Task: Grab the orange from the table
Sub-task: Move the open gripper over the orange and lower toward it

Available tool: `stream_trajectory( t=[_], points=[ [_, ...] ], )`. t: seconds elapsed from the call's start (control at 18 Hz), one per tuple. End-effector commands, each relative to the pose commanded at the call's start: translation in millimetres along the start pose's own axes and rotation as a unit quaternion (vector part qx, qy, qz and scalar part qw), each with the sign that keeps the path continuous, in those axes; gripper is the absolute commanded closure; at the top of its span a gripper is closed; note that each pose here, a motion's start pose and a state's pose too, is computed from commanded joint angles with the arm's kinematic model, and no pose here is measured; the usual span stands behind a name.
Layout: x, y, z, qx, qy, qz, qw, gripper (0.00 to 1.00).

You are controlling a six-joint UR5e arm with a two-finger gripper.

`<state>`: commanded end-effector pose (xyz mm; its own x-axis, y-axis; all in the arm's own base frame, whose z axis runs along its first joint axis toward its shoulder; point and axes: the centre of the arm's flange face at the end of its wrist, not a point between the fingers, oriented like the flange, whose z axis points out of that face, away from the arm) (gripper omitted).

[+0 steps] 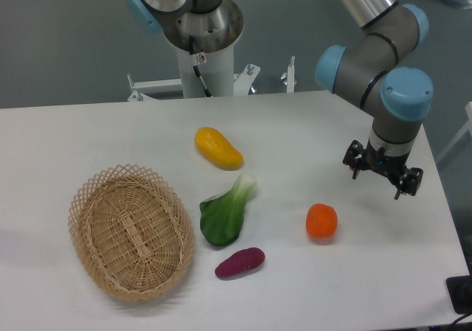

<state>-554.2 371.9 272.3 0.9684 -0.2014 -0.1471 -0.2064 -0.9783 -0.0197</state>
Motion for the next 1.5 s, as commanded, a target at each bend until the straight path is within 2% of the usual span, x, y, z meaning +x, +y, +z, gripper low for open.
stream_trajectory(
  t=[0.39,0.56,0.94,1.22,1.5],
  points=[
    [0,-1,-5,0.002,-0.004,0.001,1.0000,0.00],
    [3,0,-1,0.003,0.001,-0.031,0.9995,0.00],
    [12,-11,-8,0.004,-0.002,-0.059,0.9982,0.00],
    [39,-47,5,0.000,0.016,-0.091,0.9957,0.00],
    [56,-60,19,-0.004,0.032,-0.104,0.9940,0.00]
  ],
)
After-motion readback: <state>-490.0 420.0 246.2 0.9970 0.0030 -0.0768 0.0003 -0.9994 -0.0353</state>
